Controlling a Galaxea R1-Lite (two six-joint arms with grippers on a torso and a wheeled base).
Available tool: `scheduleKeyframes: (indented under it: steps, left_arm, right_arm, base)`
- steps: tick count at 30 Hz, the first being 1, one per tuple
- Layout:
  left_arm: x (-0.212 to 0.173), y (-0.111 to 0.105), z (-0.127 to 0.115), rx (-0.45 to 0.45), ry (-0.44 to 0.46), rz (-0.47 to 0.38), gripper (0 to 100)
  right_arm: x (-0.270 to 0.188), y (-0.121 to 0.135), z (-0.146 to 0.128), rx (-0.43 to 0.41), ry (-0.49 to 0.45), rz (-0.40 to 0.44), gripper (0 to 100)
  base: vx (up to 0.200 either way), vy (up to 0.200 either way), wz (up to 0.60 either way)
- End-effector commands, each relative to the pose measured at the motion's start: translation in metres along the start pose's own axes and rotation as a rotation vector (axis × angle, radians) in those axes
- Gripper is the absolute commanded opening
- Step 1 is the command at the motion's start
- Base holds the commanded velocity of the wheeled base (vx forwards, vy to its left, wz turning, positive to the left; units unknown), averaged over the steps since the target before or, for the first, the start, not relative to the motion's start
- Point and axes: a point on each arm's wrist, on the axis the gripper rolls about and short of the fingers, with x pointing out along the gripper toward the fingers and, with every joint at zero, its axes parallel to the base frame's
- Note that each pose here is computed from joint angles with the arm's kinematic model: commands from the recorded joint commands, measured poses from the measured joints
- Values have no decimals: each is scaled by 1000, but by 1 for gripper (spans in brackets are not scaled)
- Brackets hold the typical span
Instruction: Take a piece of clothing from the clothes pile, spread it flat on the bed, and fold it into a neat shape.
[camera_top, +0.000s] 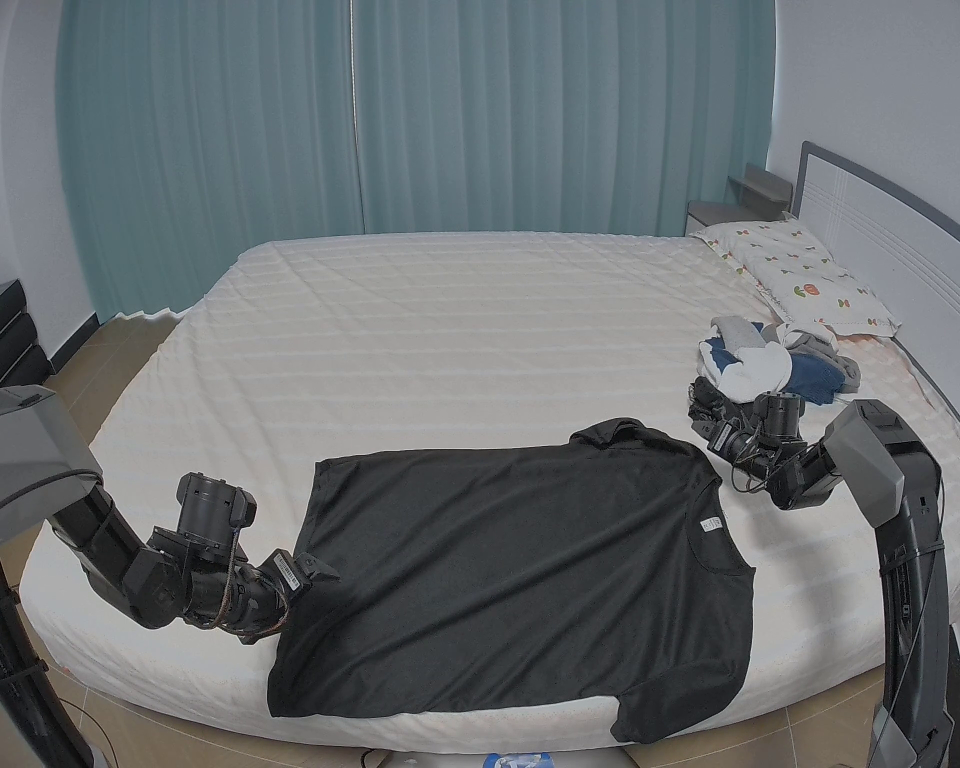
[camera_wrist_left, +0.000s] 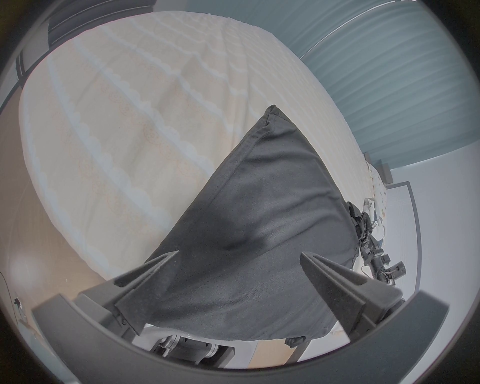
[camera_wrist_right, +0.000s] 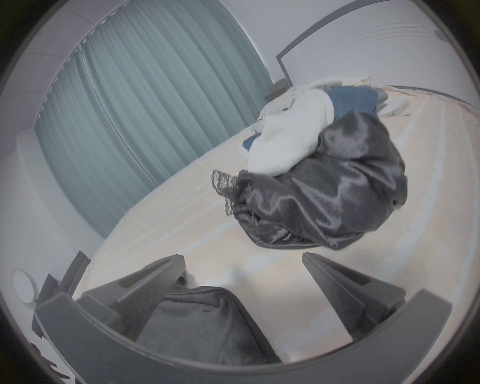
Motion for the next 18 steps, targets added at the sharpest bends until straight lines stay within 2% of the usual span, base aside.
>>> scheduleKeyframes:
  steps: [1,3,6,10,11,15,18]
  left_arm:
    - [0,1,1,-4,0,1,100]
    - [0,0,0,-2,1,1,100]
    - [1,1,0,-2,4,3,100]
    - [1,1,0,-2,4,3,100]
    - [1,1,0,-2,4,3,100]
    - [1,2,-1,-2,6,5,100]
    - [2,2,-1,-2,6,7,100]
  right_arm:
    - [-28,9,32,26,-61,15,100]
    - [-33,10,33,27,-55,10,100]
    - [-65,11,31,34,-26,5,100]
    - [-94,8,18,33,40,29,100]
    - [-115,6,8,30,85,52,100]
    - [-137,3,-5,35,132,64,100]
    - [-141,2,-9,38,126,66,100]
  base:
    - [0,0,0]
    - [0,0,0]
    - [0,0,0]
    - [0,0,0]
    - [0,0,0]
    - [-200,0,0]
    - [-133,0,0]
